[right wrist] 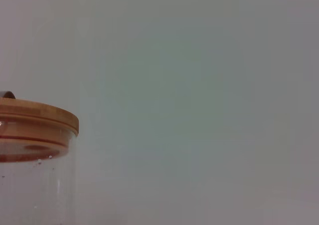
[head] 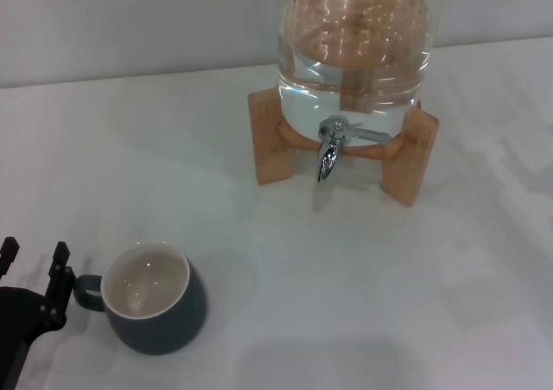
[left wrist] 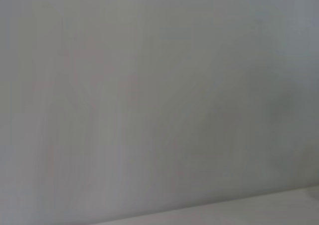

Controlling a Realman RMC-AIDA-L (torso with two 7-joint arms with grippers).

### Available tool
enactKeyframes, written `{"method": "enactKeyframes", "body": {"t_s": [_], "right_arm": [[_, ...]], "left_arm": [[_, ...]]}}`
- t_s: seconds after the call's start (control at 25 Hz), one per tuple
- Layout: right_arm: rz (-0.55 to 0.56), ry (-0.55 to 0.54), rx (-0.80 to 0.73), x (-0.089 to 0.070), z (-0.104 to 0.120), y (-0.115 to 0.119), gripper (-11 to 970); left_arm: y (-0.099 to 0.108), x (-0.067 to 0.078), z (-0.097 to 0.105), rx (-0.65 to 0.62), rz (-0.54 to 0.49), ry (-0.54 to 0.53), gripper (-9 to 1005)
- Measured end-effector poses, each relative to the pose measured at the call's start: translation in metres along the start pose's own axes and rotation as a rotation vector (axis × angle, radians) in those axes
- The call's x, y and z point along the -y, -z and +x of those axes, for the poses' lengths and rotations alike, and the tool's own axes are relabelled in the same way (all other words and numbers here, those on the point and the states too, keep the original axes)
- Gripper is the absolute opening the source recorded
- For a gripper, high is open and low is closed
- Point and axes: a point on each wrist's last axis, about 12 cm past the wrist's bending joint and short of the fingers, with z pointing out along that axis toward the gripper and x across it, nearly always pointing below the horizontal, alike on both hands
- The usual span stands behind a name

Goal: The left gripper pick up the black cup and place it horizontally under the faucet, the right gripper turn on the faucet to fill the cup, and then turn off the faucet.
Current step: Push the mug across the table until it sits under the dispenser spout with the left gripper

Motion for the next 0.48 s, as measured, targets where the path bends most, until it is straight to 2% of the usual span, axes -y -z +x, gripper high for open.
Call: {"method": "enactKeyframes", "body": {"t_s": [0.24,0.48], "right_arm": [[-0.004,0.0,0.003,-0.001,0.0,-0.002,871],[-0.005,-0.001,0.001,-0.001,0.0,-0.003,871]], "left_arm": [[0.0,-0.001,0.0,-0.003,-0.004,-0.003,601],[0.0,-0.012,0.001,-0.01,-0.047,-0.015,601]]}}
